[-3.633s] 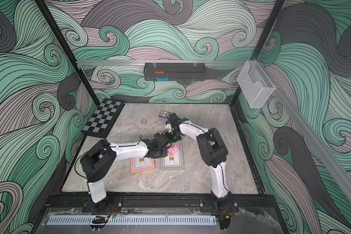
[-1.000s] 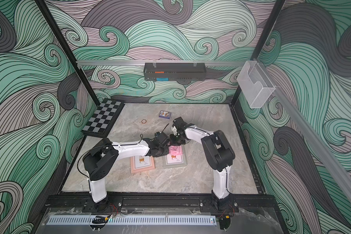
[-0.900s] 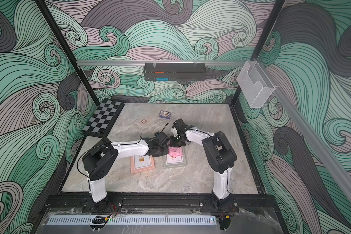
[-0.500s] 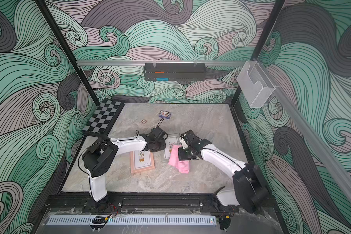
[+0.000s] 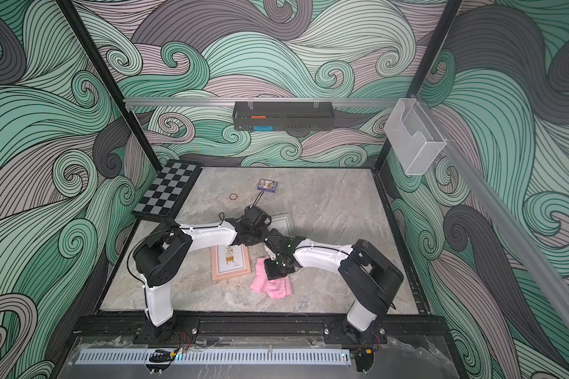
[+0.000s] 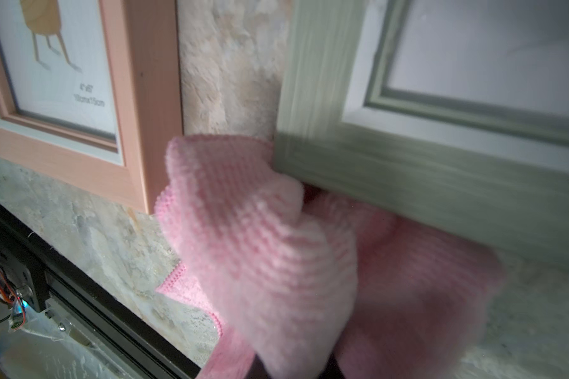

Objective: Wipe the picture frame with a cloth
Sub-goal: Wipe the dirt from the picture frame.

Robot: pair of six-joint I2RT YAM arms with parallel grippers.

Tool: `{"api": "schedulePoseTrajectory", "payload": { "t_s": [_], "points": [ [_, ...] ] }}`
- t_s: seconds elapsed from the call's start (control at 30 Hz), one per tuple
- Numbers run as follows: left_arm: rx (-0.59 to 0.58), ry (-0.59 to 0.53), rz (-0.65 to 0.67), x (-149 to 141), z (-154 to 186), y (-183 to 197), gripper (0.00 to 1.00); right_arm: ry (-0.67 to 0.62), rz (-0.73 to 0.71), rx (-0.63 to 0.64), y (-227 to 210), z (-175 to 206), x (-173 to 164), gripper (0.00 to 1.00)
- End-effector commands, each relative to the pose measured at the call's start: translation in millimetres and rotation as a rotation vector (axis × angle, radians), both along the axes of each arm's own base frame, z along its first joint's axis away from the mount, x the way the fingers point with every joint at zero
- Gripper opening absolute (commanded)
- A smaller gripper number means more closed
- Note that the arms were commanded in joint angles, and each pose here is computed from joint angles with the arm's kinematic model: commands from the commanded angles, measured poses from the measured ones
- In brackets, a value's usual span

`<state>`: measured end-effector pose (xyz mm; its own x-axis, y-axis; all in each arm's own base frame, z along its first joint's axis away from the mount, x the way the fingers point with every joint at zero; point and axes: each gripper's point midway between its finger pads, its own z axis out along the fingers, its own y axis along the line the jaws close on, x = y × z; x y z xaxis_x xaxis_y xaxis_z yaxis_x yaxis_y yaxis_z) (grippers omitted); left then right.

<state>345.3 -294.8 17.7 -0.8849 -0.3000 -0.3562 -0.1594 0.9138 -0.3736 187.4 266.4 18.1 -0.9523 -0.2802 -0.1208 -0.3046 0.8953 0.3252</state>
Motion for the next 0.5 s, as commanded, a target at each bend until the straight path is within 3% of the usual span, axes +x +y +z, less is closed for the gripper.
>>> {"api": "schedulePoseTrajectory", "payload": {
  "t_s": [0.0, 0.37, 0.4, 0.47],
  "points": [
    [0.212, 0.209, -0.032, -56, -58, 44, 0.0, -0.047, -0.1, -0.071, -33, -6, 18, 0.0],
    [0.363, 0.18, -0.079, -55, -37, 60, 0.01, -0.152, -0.281, -0.182, -133, 23, 26, 0.0],
    [0.366, 0.177, -0.082, -55, -35, 59, 0.03, -0.156, -0.289, -0.186, -137, 25, 26, 0.0],
    [0.349, 0.166, -0.086, -54, -32, 57, 0.17, -0.172, -0.292, -0.173, -138, 30, 29, 0.0]
  ]
}}
